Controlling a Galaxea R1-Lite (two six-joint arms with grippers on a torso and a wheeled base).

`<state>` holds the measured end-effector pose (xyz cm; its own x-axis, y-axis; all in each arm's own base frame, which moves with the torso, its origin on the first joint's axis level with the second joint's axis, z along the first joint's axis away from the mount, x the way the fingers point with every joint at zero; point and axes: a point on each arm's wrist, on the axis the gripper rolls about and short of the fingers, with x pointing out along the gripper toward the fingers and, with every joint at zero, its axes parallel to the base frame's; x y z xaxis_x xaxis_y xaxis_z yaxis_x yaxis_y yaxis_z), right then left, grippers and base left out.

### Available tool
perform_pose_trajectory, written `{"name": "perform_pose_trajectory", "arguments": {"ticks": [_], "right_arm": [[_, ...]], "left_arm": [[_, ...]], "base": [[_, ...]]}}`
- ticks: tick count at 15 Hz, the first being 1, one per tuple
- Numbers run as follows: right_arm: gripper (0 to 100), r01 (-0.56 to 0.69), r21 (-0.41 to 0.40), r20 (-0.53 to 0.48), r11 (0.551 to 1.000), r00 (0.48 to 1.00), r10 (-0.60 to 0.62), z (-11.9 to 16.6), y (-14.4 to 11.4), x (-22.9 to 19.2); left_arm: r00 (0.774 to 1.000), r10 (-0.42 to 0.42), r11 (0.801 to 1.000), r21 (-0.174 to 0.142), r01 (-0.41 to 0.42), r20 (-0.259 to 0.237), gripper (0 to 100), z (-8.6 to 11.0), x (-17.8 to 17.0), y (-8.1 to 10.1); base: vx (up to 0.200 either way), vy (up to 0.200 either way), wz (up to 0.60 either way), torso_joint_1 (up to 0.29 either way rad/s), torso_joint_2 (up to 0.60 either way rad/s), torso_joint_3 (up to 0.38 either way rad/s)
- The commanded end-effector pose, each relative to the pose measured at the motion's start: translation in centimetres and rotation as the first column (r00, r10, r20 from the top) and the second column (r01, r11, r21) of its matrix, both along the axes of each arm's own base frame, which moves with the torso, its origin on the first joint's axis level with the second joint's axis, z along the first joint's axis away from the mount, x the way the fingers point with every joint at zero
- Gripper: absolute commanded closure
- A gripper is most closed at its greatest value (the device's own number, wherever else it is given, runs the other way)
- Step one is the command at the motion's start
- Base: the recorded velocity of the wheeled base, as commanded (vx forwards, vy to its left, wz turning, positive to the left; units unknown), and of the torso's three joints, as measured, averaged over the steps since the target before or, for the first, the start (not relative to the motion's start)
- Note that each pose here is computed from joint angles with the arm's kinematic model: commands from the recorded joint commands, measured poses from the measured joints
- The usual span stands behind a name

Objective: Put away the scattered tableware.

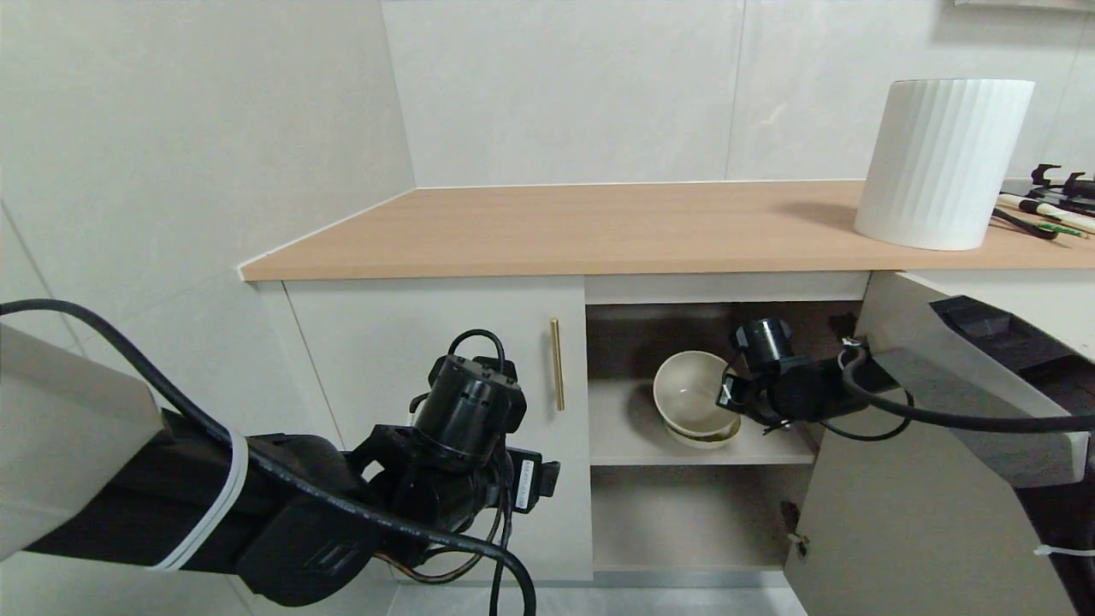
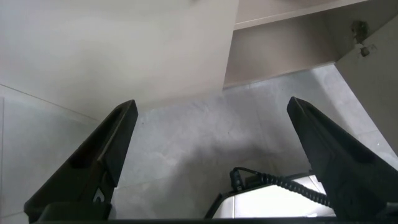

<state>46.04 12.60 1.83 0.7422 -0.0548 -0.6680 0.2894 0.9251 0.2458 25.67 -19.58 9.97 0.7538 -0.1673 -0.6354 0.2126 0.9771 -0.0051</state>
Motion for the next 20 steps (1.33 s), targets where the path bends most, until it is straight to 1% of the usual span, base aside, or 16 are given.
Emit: {"name": "perform_pose_trajectory", "arguments": {"ticks": [1, 7, 20], "right_arm": [[100, 0.001, -0.005, -0.012, 1.0, 1.0, -0.001, -1.2, 0.0, 0.4], [100, 0.037, -0.021, -0.01, 0.999, 0.999, -0.037, -2.1, -1.1, 1.5], [100, 0.043, -0.023, -0.017, 0.999, 0.999, -0.043, -2.1, -1.3, 1.8]], "left_arm": [[1.0, 0.0, 1.0, 0.002, 0.0, -0.002, 0, -0.1, 0.0, 0.0], [1.0, 0.001, 1.0, 0.002, -0.001, -0.002, 0, -0.1, 0.0, 0.0], [1.0, 0.002, 1.0, 0.002, -0.002, -0.001, 0, 0.0, 0.0, 0.0]], "base": [[0.0, 0.0, 0.0, 0.0, 0.0, 0.0], [0.0, 0.0, 0.0, 0.0, 0.0, 0.0], [0.0, 0.0, 0.0, 0.0, 0.0, 0.0]]}}
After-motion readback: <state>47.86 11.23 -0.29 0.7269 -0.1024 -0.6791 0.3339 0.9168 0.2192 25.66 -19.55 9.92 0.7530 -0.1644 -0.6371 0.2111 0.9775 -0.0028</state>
